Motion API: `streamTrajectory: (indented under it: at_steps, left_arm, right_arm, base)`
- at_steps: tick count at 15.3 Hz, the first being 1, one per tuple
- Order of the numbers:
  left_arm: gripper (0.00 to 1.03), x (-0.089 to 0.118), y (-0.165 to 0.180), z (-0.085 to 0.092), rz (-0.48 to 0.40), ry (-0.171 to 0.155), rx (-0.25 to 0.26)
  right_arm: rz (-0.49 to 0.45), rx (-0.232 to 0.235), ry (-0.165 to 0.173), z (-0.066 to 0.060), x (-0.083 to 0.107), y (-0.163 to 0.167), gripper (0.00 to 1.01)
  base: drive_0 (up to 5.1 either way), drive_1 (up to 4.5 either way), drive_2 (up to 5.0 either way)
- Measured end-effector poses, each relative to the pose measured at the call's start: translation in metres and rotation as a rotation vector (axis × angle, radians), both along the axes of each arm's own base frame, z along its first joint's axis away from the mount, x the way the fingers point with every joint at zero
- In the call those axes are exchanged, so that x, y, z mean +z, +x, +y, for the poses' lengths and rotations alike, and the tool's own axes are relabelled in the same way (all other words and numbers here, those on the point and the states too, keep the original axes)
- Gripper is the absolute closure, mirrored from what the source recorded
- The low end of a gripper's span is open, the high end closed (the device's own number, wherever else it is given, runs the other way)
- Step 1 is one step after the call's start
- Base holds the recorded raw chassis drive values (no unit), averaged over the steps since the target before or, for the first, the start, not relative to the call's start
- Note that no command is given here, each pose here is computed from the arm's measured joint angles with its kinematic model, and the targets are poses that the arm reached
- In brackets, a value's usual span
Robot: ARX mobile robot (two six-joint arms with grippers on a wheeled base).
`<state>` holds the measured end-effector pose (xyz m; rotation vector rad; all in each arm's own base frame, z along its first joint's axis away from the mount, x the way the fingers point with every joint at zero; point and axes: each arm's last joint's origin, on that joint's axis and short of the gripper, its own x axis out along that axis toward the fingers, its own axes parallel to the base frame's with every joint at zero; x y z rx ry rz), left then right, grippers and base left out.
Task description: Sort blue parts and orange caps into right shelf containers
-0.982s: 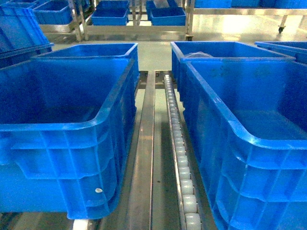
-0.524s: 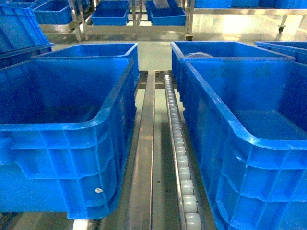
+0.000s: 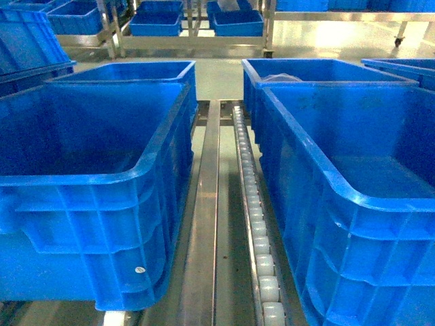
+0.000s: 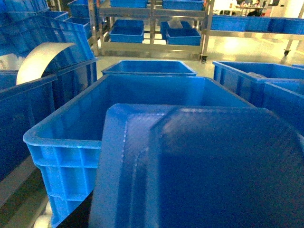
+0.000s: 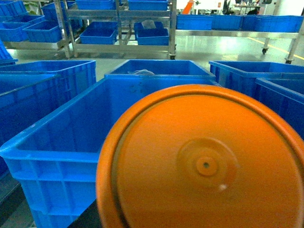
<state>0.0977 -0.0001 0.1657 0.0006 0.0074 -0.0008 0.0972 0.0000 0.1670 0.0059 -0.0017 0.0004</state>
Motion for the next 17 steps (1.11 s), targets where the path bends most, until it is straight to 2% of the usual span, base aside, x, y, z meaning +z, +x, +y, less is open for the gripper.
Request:
streamTrajectory:
  at_steps: [4,5,6,7,8,10,11,12,13,14,15,16,17]
  left_arm:
    - [0.61,0.0,0.0,0.0,0.0,0.0,0.0]
    - [0.61,0.002,0.0,0.0,-0.024,-0.005,0.008]
    - [0.61,0.017,0.002,-0.003,-0.208,-0.038,0.039]
    - [0.61,0.03,0.003,-0.006,-0.342,-0.068,0.029]
    - [0.61,0.032,0.01,-0.008,-0.347,-0.071,0.022]
    - [0.61,0.035,0.03,-0.006,-0.356,-0.078,0.026]
    - [0.61,0.039,0.057,0.0,-0.311,-0.078,0.041]
    - [0.61,0.053,0.088,0.003,-0.297,-0.083,0.036]
    - [0.61,0.062,0.127,0.002,-0.229,-0.092,0.004]
    - [0.61,0.062,0.16,0.001,-0.151,-0.101,-0.012]
    - [0.61,0.059,0.191,-0.001,-0.067,-0.11,-0.03]
    - [0.61,0.056,0.223,-0.001,0.004,-0.126,-0.026]
    - [0.61,0.058,0.241,-0.001,0.013,-0.126,-0.009]
  right_arm:
    - [0.0,0.0,0.0,0.0,0.0,0.0,0.57]
    - [-0.1,0.053,-0.012,0.0,0.008,0.001,0.57]
    - [-0.283,0.127,-0.042,0.001,0.025,-0.002,0.57]
    - [-0.349,0.205,-0.056,0.006,0.031,-0.001,0.57]
    - [-0.358,0.23,-0.054,0.008,0.033,0.004,0.57]
    - [-0.369,0.243,-0.059,0.01,0.037,0.02,0.57]
    - [-0.296,0.253,-0.053,0.011,0.035,0.044,0.57]
    - [-0.276,0.24,-0.049,0.011,0.044,0.068,0.57]
    - [-0.246,0.211,-0.046,0.01,0.053,0.097,0.57]
    - [-0.169,0.181,-0.045,0.011,0.054,0.132,0.57]
    - [-0.086,0.154,-0.039,0.011,0.047,0.161,0.57]
    - [0.008,0.126,-0.033,0.011,0.036,0.191,0.57]
    - [0.022,0.086,-0.035,0.012,0.035,0.211,0.57]
  base:
    - [0.0,0.0,0.0]
    - [0.0,0.0,0.0]
    - [0.0,0.0,0.0]
    - [0.0,0.0,0.0]
    - [0.0,0.0,0.0]
    - [0.0,0.0,0.0]
    - [0.0,0.0,0.0]
    - [0.0,0.0,0.0]
    - [0.0,0.0,0.0]
    - [0.0,0.0,0.0]
    - [0.0,0.0,0.0]
    - [0.0,0.0,0.0]
    - [0.0,0.0,0.0]
